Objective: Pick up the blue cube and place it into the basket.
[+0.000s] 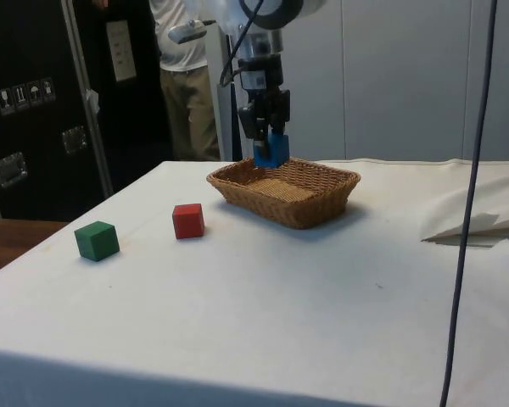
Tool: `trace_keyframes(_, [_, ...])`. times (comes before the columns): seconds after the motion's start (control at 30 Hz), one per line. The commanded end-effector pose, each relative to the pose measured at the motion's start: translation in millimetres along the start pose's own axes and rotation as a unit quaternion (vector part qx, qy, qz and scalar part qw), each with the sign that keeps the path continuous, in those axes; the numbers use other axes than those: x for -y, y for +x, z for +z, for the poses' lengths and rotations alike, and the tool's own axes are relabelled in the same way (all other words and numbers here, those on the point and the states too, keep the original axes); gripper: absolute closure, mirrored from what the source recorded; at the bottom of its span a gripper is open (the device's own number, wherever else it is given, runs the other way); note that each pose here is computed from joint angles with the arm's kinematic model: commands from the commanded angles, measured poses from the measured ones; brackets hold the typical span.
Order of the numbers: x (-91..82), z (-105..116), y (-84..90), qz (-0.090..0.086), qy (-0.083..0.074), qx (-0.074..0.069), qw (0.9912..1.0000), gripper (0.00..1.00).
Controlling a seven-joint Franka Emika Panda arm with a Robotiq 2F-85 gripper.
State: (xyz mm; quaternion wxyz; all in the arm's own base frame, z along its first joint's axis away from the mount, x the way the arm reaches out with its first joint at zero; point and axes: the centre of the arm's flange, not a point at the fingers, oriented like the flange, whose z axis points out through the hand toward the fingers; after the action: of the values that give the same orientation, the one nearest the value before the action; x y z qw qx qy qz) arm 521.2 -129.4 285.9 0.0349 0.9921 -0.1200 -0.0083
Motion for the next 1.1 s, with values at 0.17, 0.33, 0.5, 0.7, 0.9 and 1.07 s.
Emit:
trace_keyframes(0.17, [-17.1, 10, 10.5, -0.007, -0.002, 0.002, 0.99997, 0.98])
trace_keyframes(0.33, [-27.3, 13, 13.9, -0.009, -0.007, 0.002, 0.99993, 0.98])
trace_keyframes(0.5, [-36.6, 16, 15.7, -0.006, -0.016, 0.006, 0.99984, 0.98])
trace_keyframes(0.7, [-49.0, 25, 20.7, 0.011, -0.020, 0.011, 0.99967, 0.98])
trace_keyframes(0.9, [-55.4, 31, 22.7, 0.025, -0.024, 0.014, 0.99931, 0.98])
trace_keyframes(1.07, [-58.2, 34, 24.9, 0.036, -0.027, 0.017, 0.99884, 0.98])
